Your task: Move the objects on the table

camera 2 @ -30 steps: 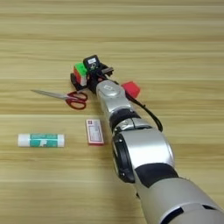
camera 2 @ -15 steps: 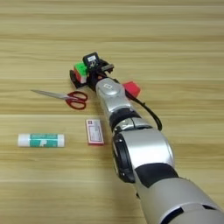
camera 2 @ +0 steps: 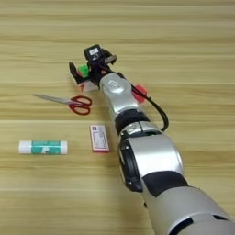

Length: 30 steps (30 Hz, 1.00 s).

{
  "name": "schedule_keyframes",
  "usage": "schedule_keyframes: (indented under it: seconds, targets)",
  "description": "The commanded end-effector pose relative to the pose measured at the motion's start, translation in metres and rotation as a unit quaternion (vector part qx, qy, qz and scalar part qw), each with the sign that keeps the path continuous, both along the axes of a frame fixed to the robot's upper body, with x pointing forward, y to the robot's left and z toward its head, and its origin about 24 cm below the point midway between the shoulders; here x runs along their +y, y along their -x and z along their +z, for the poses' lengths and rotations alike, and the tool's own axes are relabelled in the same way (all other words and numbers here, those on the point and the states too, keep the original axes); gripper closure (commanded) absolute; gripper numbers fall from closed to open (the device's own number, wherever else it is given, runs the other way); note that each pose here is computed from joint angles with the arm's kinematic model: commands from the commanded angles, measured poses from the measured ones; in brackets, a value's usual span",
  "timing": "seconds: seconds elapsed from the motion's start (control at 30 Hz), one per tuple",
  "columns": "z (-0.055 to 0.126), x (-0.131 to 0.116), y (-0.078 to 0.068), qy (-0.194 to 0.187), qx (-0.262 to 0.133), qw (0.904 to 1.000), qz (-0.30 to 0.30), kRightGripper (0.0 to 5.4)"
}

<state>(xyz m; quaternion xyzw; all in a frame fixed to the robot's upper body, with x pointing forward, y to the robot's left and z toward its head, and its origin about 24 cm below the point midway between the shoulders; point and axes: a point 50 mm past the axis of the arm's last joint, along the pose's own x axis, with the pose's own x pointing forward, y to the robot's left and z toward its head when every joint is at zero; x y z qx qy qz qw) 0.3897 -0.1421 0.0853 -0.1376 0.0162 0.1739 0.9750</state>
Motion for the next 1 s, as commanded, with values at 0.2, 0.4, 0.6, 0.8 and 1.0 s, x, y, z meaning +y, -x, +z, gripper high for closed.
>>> schedule_keyframes:
  seconds: [0.2,0.4,0.6,0.8,1.0]
  targets:
    - [0.065,-0.043,-0.005,-0.021,-0.095,0.9947,0.031,0.03]
    - [0.093,-0.08,0.006,-0.039,-0.105,0.9915,0.066,0.03]
    - [0.122,-0.111,0.014,-0.037,-0.12,0.9901,0.064,0.03]
    - [0.136,-0.128,0.021,-0.015,-0.125,0.9894,0.071,0.03]
    - [0.121,-0.136,0.026,0.002,-0.078,0.9907,0.111,0.03]
